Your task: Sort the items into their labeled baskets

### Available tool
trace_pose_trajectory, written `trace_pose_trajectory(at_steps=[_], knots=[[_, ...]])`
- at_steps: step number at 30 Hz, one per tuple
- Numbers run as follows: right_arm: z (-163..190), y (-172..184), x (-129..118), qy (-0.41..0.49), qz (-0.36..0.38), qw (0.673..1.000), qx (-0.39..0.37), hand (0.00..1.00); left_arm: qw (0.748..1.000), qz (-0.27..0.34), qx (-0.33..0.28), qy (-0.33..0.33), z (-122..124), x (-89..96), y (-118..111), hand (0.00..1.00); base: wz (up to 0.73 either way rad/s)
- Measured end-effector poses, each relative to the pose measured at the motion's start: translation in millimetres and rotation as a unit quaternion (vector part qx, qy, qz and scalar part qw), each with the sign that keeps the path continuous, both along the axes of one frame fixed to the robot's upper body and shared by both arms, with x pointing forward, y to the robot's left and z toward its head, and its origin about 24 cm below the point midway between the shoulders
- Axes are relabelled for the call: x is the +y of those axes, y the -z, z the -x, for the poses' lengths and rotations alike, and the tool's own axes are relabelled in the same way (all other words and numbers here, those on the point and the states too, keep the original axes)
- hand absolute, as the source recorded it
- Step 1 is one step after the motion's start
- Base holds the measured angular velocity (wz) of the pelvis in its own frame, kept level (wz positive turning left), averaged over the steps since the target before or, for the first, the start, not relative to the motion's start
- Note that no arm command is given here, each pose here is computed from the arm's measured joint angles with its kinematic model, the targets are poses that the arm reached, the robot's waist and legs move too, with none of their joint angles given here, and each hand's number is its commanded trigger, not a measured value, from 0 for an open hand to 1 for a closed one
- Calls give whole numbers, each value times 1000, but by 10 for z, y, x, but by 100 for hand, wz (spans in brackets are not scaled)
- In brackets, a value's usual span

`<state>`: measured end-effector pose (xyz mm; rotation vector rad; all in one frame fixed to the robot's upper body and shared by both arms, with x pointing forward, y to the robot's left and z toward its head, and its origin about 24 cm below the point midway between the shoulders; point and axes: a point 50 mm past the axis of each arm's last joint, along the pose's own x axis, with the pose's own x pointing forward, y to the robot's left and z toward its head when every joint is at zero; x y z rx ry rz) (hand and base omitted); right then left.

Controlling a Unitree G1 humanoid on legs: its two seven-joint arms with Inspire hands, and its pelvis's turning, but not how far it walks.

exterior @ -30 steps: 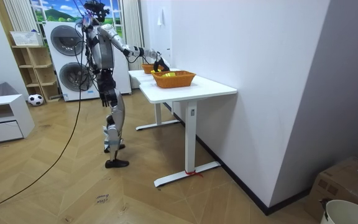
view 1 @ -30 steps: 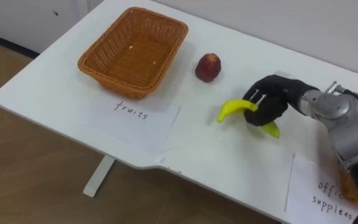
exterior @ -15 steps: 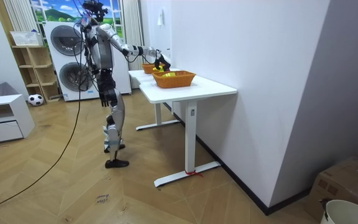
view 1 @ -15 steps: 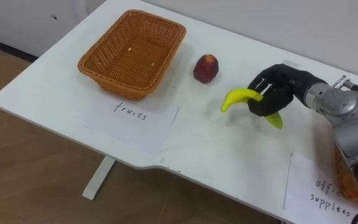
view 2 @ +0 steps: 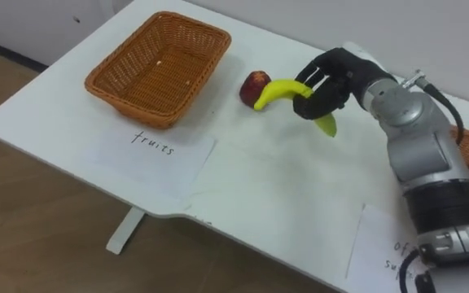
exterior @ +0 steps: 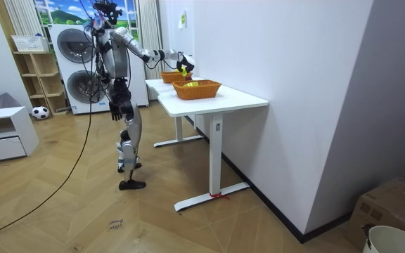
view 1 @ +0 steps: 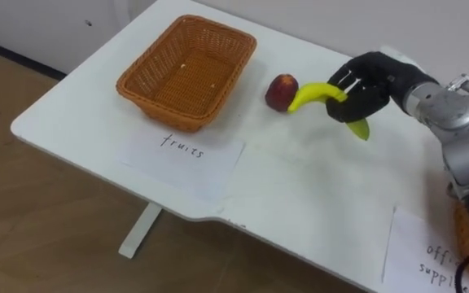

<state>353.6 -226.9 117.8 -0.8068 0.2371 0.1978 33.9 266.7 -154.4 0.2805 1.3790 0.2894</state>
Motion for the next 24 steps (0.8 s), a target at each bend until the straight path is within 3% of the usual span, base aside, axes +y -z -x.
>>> trace_pose_trajectory(at_steps=[13, 24], knots=[[-167, -361, 74, 7, -29, 998, -60, 100, 998, -2, 51, -47, 416, 52, -3, 0, 9], [-201, -256, 70, 17, -37, 998, -40, 100, 998, 0, 40, -54, 370, 70, -14, 0, 5]])
